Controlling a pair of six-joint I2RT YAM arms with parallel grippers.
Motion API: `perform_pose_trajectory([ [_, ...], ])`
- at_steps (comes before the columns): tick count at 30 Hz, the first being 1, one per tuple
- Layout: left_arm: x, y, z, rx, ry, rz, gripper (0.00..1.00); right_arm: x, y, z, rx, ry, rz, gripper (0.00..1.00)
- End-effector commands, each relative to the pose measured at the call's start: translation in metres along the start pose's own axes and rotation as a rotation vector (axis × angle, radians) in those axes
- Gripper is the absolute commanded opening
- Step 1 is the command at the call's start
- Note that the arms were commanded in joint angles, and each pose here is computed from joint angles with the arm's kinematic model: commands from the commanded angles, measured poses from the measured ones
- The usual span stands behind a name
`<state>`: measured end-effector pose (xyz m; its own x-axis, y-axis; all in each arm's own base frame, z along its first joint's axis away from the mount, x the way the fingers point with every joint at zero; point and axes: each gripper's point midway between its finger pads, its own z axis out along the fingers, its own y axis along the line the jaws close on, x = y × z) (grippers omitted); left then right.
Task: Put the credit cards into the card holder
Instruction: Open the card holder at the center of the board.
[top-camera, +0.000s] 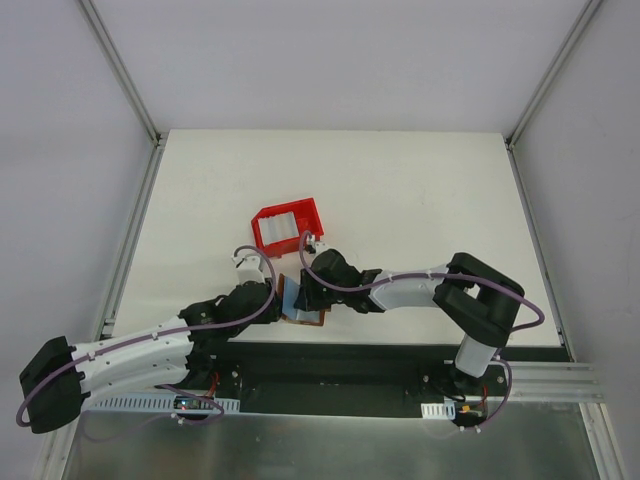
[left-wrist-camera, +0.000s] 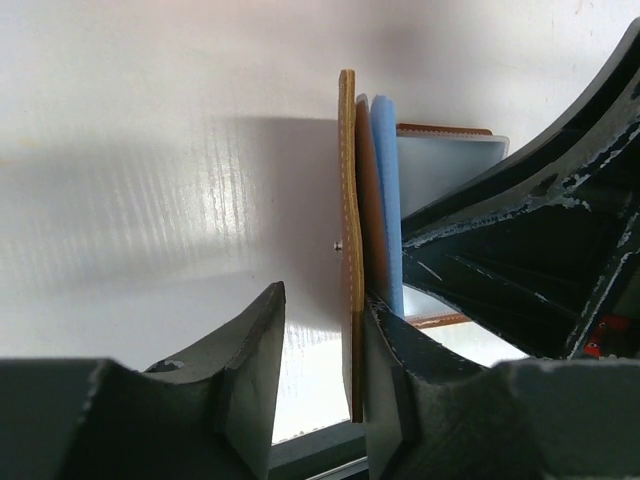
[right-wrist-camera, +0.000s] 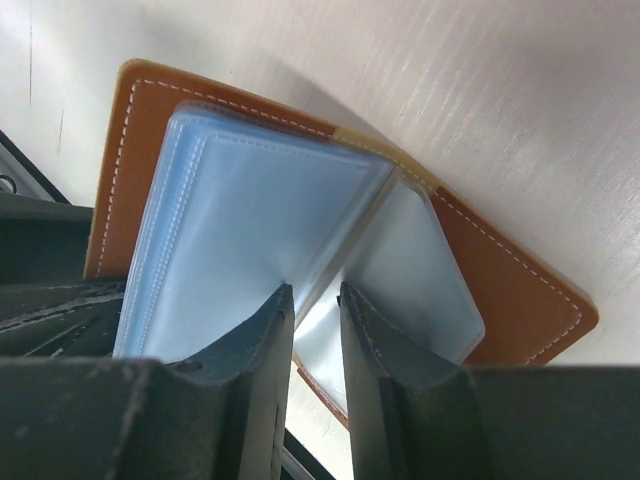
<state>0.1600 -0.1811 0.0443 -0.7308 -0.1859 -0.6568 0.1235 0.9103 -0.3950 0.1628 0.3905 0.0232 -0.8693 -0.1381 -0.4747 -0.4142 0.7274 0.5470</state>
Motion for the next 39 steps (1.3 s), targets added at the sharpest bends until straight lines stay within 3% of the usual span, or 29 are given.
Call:
perform_pose_trajectory([
  [1,-0.009,0.009,-0.001,-0.035,-0.040,0.010,0.33,0.021,-0.027,0.004,0.105,0.070,-0.013,0.29],
  [9,-0.029,-0.004,0.000,0.060,-0.064,-0.013,0.32,0.021,-0.025,0.004,0.096,0.077,-0.028,0.29],
  [14,-0.036,-0.007,0.000,0.130,-0.049,-0.051,0.20,0.021,-0.023,0.005,0.089,0.081,-0.028,0.29],
  [18,-0.038,-0.016,0.000,0.171,-0.041,-0.030,0.17,0.020,-0.022,0.004,0.085,0.079,-0.032,0.29],
  [24,-0.028,-0.013,0.005,0.155,0.008,-0.025,0.10,0.018,-0.020,0.004,0.079,0.076,-0.029,0.29],
  [26,-0.027,-0.009,0.006,0.139,0.005,-0.029,0.01,0.018,-0.021,0.004,0.080,0.077,-0.029,0.29],
  [30,-0.028,0.001,0.006,0.099,-0.024,-0.052,0.00,0.013,-0.022,0.001,0.076,0.069,-0.033,0.29],
  [39,0.038,0.053,0.014,-0.081,0.106,-0.265,0.00,-0.008,-0.032,-0.015,0.089,0.030,-0.063,0.33],
])
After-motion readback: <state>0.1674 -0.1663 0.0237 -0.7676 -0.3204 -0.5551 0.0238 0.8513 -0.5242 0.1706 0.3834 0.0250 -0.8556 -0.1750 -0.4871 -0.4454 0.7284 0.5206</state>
